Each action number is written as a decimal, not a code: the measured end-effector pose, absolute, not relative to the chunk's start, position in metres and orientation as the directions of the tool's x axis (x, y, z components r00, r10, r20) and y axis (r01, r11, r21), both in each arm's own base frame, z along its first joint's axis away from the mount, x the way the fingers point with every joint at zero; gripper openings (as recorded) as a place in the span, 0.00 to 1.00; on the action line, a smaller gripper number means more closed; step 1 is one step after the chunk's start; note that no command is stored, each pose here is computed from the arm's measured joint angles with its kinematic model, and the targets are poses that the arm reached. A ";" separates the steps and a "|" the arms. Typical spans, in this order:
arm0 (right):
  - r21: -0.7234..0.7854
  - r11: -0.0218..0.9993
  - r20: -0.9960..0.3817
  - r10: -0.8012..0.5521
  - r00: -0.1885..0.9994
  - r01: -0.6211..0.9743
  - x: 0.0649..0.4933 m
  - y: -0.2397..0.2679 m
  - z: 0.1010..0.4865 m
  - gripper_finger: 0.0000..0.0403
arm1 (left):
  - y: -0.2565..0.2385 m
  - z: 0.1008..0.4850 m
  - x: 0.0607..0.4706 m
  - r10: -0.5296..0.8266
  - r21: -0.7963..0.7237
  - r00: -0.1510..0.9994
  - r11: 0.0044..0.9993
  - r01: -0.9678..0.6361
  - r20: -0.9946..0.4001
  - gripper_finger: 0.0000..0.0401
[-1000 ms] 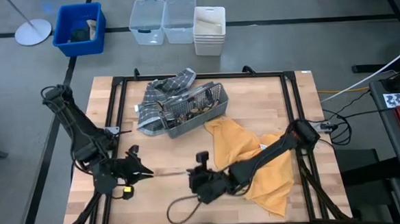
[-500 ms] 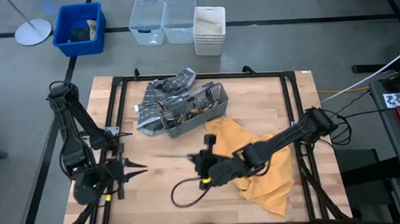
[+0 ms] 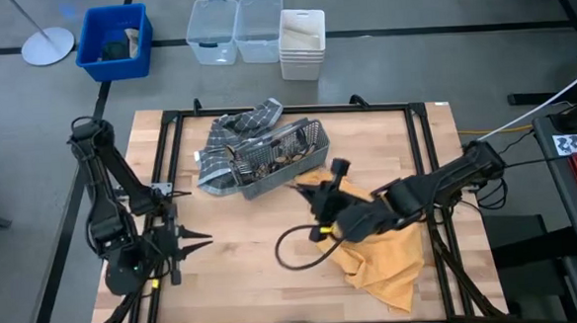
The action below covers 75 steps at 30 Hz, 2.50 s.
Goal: Sort silverware
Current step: Put the silver knife into the gray silverware basket
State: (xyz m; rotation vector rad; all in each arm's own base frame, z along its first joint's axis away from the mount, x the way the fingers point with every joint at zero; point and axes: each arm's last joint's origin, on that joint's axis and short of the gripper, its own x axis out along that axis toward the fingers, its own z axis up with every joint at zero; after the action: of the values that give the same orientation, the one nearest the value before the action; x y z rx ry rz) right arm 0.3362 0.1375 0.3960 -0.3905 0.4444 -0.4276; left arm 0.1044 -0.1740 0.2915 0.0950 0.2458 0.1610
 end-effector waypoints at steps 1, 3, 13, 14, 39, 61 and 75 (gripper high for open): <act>-0.430 0.845 -0.319 -0.471 0.823 0.317 0.332 0.136 0.401 0.06 | -0.172 0.292 0.107 0.185 0.125 0.954 0.979 -0.159 -0.234 0.10; -0.420 0.848 -0.321 -0.472 0.821 0.323 0.322 0.131 0.409 0.06 | -0.168 0.292 0.113 0.221 0.145 0.947 0.971 -0.191 -0.233 0.10; -0.438 0.754 -0.488 -0.656 0.576 0.489 0.279 0.109 0.369 0.06 | -0.137 0.278 0.148 0.428 0.097 0.870 0.904 -0.417 -0.246 0.10; -0.440 0.737 -0.488 -0.675 0.553 0.513 0.279 0.108 0.355 0.06 | -0.135 0.273 0.150 0.439 0.090 0.863 0.898 -0.431 -0.250 0.10; 0.124 0.984 0.079 0.115 0.990 -0.124 0.352 0.120 0.183 0.06 | -0.132 0.207 0.186 0.227 -0.275 0.970 0.930 -0.243 -0.088 0.10; 0.032 0.977 0.122 0.204 0.971 -0.210 0.371 0.119 0.196 0.06 | -0.136 0.243 0.207 0.026 -0.051 0.999 0.998 -0.024 0.036 0.41; 0.032 0.979 0.122 0.195 0.973 -0.200 0.371 0.119 0.196 0.06 | -0.140 0.261 0.211 0.028 -0.033 0.997 0.999 -0.026 0.079 0.36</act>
State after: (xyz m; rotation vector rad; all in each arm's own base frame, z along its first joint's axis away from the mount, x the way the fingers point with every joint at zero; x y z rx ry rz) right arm 0.3714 0.1192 0.1955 0.0438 -0.1186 0.1995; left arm 0.2115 -0.1401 0.2608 -0.0318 -0.0790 0.0270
